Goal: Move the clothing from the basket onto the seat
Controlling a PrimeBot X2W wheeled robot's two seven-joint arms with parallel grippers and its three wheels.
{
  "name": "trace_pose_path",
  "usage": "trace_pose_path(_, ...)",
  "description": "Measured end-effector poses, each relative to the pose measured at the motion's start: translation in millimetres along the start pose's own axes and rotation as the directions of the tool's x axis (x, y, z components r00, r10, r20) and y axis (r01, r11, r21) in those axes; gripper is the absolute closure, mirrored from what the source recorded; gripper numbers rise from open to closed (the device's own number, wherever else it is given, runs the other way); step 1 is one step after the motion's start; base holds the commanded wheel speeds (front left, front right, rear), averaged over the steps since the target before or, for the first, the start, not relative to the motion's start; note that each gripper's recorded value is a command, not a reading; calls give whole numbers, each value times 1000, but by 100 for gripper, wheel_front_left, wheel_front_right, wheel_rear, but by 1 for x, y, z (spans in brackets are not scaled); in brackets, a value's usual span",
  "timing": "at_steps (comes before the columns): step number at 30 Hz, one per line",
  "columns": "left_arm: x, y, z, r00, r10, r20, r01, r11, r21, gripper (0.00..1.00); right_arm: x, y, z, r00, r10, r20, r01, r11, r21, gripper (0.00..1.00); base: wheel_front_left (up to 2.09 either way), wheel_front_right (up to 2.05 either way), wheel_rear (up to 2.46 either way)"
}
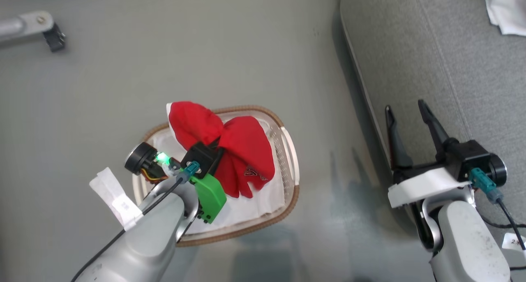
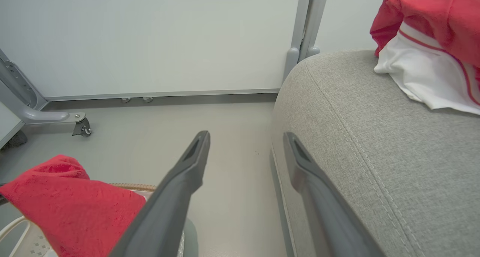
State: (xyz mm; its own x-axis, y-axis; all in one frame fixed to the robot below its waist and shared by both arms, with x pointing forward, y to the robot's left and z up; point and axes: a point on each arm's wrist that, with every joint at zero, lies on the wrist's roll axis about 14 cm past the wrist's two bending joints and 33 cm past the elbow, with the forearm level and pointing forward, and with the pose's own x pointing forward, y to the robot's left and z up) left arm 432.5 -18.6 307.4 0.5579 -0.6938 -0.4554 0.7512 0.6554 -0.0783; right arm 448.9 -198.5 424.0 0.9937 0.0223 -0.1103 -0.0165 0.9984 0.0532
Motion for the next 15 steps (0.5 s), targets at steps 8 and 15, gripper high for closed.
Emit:
trace_pose_path(8, -44, 16, 91, 967, 99, 234, -115, 992, 56, 100, -26, 23, 30, 996, 56, 64, -57, 998, 8, 0, 0, 0, 0)
trace_pose_path(15, -86, 25, 174, 907, 140, 398, -203, 972, 121, 100, -44, 47, 64, 981, 122, 153, -124, 992, 1, 0, 0, 0, 0)
